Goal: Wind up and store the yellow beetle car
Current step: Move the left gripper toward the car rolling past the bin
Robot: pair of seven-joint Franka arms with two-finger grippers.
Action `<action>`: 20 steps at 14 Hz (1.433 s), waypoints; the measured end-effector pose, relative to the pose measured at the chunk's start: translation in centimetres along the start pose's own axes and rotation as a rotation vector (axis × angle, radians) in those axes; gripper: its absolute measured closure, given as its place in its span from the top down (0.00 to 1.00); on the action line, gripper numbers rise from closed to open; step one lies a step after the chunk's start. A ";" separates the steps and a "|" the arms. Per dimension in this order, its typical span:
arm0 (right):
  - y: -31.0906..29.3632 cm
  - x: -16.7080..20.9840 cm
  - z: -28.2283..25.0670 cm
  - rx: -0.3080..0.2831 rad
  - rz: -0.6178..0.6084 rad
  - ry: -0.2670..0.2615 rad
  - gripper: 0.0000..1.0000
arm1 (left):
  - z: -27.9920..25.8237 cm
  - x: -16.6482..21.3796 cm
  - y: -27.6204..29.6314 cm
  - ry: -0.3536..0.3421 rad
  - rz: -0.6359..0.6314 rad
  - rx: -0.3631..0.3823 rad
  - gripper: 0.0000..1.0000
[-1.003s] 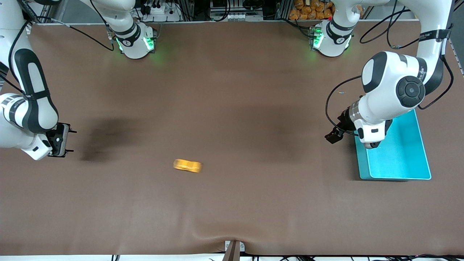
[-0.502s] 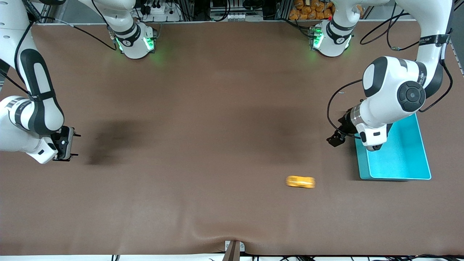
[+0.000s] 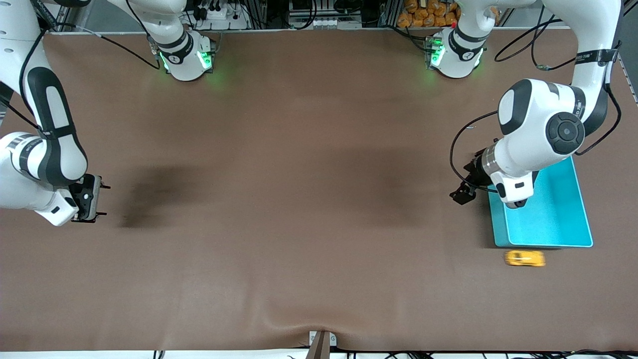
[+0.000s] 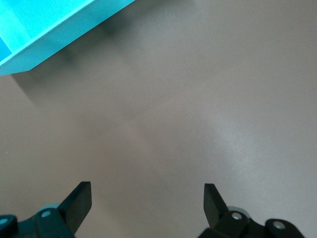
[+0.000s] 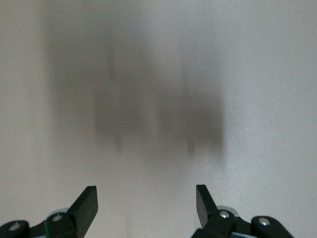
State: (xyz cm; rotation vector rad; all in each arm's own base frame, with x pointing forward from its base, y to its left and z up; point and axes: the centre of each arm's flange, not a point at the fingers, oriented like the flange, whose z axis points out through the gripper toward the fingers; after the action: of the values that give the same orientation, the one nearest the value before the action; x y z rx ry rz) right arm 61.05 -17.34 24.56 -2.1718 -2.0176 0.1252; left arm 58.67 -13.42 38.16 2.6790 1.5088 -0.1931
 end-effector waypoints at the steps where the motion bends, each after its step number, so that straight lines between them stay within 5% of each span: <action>1: 0.1 0.2 -0.1 -0.003 0.005 0.003 0.89 | 0.1 0.1 0.0 0.000 -0.003 0.000 1.00; 5: 0.5 1.3 -0.4 -0.015 0.016 0.023 0.89 | -0.6 3.2 -0.9 0.007 -0.064 -0.020 1.00; 9: 1.6 3.2 -1.8 -0.048 0.032 0.038 0.89 | -3.4 12.4 -5.3 0.073 -0.198 -0.043 1.00; 13: 2.9 8.2 -3.9 -0.063 0.057 0.058 0.89 | -7.7 22.0 -11.6 0.152 -0.352 -0.076 1.00; 18: 4.1 14.9 -6.3 -0.099 0.075 0.057 0.92 | -10.2 26.6 -15.0 0.171 -0.516 -0.073 1.00; 20: 4.3 17.5 -7.3 -0.116 0.067 0.056 1.00 | -9.6 30.7 -16.0 0.182 -0.562 -0.077 1.00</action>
State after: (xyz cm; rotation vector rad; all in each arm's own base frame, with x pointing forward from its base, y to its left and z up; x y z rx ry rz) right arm 67.98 -0.74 31.88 -2.2858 -1.9686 -0.0445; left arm 61.45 21.99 43.59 2.1981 2.2407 0.0878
